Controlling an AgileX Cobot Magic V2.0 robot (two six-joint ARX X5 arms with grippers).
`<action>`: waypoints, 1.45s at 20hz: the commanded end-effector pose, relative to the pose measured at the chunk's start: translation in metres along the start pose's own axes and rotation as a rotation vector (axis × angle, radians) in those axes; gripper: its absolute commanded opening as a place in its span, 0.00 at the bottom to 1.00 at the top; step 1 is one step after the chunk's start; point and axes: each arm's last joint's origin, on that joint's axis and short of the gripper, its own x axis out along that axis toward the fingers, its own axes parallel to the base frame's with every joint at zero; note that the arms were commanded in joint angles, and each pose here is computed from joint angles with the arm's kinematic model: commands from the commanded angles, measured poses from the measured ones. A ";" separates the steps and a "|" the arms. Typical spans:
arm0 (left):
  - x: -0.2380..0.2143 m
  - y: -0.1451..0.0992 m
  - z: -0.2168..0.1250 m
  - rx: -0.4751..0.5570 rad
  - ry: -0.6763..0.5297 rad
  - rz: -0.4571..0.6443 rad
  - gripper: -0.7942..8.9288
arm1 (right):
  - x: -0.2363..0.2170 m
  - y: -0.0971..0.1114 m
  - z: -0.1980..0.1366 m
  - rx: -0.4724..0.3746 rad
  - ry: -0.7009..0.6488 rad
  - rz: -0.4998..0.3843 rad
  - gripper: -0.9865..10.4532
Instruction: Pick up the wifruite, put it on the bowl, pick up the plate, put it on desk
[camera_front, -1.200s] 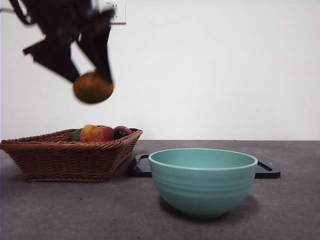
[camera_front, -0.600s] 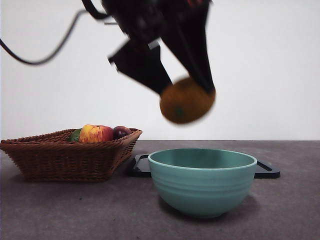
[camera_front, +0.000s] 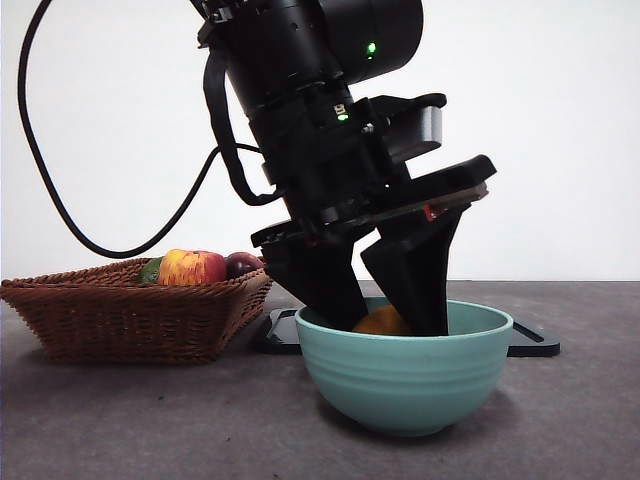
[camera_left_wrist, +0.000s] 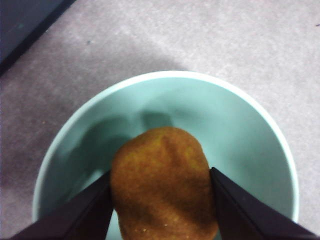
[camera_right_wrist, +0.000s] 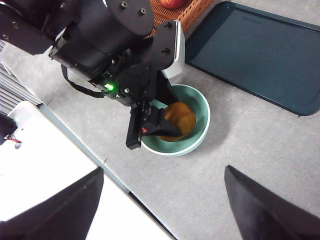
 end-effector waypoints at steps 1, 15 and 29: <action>0.005 -0.004 0.004 0.018 -0.002 -0.003 0.40 | -0.003 0.002 0.004 -0.014 -0.019 0.004 0.42; -0.063 -0.012 0.014 0.025 -0.195 -0.024 0.47 | -0.003 0.002 0.004 -0.015 -0.019 -0.003 0.42; -0.255 0.044 -0.042 -0.172 -0.636 0.146 0.47 | -0.003 0.001 0.007 -0.025 -0.038 -0.029 0.42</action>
